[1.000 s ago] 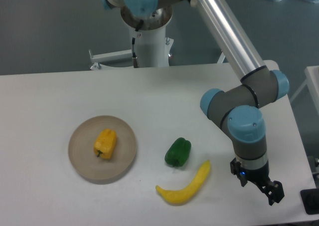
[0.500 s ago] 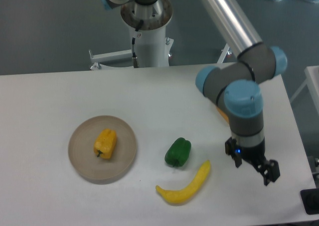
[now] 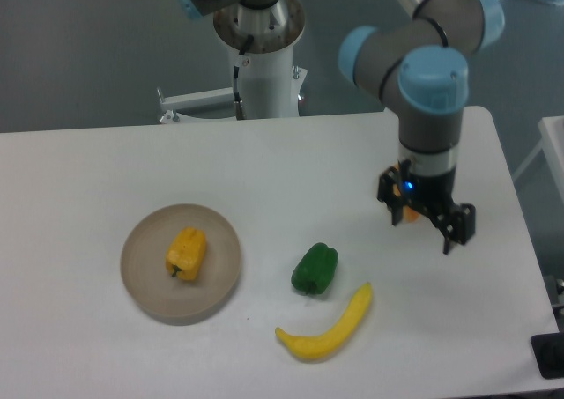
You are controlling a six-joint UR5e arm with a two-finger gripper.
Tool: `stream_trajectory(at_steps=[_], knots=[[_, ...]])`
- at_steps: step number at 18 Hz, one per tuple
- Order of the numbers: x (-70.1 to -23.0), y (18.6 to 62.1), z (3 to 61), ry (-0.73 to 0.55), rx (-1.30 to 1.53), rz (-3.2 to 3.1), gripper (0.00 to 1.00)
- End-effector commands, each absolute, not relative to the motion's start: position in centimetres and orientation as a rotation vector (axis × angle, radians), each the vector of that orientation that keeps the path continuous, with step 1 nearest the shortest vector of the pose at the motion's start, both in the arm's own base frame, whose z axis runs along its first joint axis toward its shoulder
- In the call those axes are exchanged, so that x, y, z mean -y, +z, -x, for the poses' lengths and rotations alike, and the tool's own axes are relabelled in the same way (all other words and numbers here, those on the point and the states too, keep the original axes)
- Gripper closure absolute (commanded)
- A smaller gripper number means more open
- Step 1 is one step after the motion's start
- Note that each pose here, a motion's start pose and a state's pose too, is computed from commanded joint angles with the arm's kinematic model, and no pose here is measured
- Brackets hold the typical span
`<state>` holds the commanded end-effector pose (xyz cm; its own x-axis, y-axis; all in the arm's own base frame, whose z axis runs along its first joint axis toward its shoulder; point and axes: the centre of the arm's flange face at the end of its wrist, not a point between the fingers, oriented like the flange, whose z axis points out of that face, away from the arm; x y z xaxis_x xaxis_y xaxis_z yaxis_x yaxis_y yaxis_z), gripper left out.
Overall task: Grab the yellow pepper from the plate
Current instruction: 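Move the open gripper over the yellow pepper on the plate, then lower the gripper onto the yellow pepper and close on it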
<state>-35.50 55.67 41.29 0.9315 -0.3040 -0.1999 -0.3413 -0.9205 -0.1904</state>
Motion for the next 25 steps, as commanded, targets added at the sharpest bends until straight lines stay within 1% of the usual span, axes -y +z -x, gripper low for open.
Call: stream_trajectory(at_steps=[1, 3, 5, 7, 10, 12, 15, 18, 22, 25], knots=[[-55.2, 41.8, 34.2, 0.224, -0.438, 2.859, 0.00], [-56.0, 40.6, 30.5, 0.145, -0.360, 2.858, 0.00], [-56.1, 40.1, 28.3, 0.111, -0.289, 2.872, 0.00], [-57.6, 39.3, 24.7, 0.067, -0.229, 2.882, 0.00], [-60.1, 39.2, 19.9, 0.063, -0.151, 2.845, 0.00], [-61.4, 38.1, 17.5, 0.041, -0.127, 2.846, 0.00], [-61.9, 36.5, 15.2, 0.006, -0.082, 2.868, 0.00], [-62.4, 33.9, 12.8, -0.032, -0.100, 2.908, 0.00], [-63.5, 31.6, 9.9, -0.013, -0.115, 2.868, 0.00], [-63.9, 29.5, 9.0, -0.026, -0.136, 2.894, 0.00]])
